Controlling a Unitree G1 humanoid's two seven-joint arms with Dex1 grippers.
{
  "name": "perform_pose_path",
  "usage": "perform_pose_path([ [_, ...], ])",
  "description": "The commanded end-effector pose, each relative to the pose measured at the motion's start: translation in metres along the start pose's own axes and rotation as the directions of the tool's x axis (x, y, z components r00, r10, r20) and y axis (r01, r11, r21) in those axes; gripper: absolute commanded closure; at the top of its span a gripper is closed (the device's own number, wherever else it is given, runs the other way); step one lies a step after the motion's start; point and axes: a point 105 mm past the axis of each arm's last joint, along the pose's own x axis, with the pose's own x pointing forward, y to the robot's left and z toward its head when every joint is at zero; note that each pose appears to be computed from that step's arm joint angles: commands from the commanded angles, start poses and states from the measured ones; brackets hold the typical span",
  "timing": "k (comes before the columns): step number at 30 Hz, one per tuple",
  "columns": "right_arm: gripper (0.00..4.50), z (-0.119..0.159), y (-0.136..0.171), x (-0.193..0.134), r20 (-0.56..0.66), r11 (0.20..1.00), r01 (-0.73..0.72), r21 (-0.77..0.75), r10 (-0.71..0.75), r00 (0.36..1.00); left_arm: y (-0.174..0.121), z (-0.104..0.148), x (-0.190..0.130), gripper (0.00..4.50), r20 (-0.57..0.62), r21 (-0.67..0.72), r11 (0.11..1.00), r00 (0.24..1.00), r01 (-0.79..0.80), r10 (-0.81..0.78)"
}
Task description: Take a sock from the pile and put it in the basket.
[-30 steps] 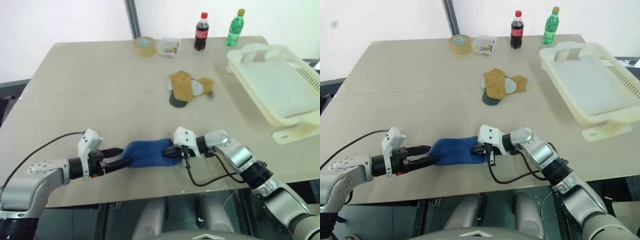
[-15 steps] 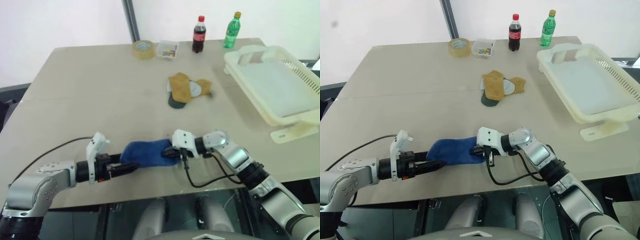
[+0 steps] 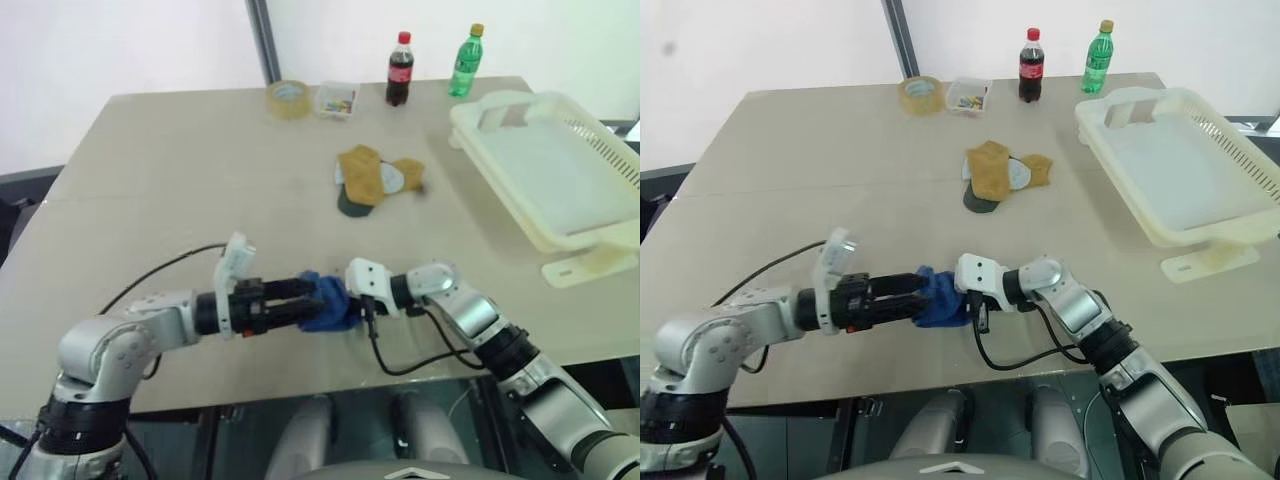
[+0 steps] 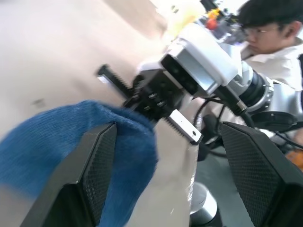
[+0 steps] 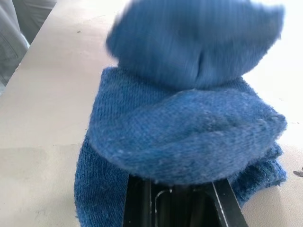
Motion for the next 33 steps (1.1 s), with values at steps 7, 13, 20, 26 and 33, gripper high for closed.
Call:
perform_pose_path([
  [7, 4.46, -0.015, 0.001, -0.004, -0.047, 0.999, 0.027, 0.044, -0.025, 0.999, 0.012, -0.017, 0.027, 0.82, -0.084, 0.017, 1.0, 0.996, -0.017, 0.019],
  [13, 4.46, -0.012, 0.016, -0.03, -0.067, 1.0, -0.015, -0.009, 0.014, 0.998, 0.034, -0.033, 0.031, 0.82, -0.082, -0.026, 0.994, 0.991, -0.105, 0.102],
  [20, 3.95, 0.006, 0.016, -0.072, -0.009, 0.995, 0.086, 0.044, -0.086, 0.996, 0.037, -0.044, 0.043, 0.82, -0.086, -0.042, 0.997, 0.994, -0.069, 0.065],
  [26, 1.58, 0.016, -0.002, -0.088, 0.034, 0.94, 0.255, 0.227, -0.27, 0.962, 0.01, -0.009, 0.024, 0.82, 0.056, 0.171, 0.985, 0.998, 0.015, -0.025],
  [33, 1.29, 0.038, -0.014, -0.061, 0.111, 0.9, 0.219, 0.377, -0.279, 0.954, -0.005, 0.01, -0.017, 0.82, 0.098, 0.264, 0.962, 0.994, -0.074, 0.05],
])
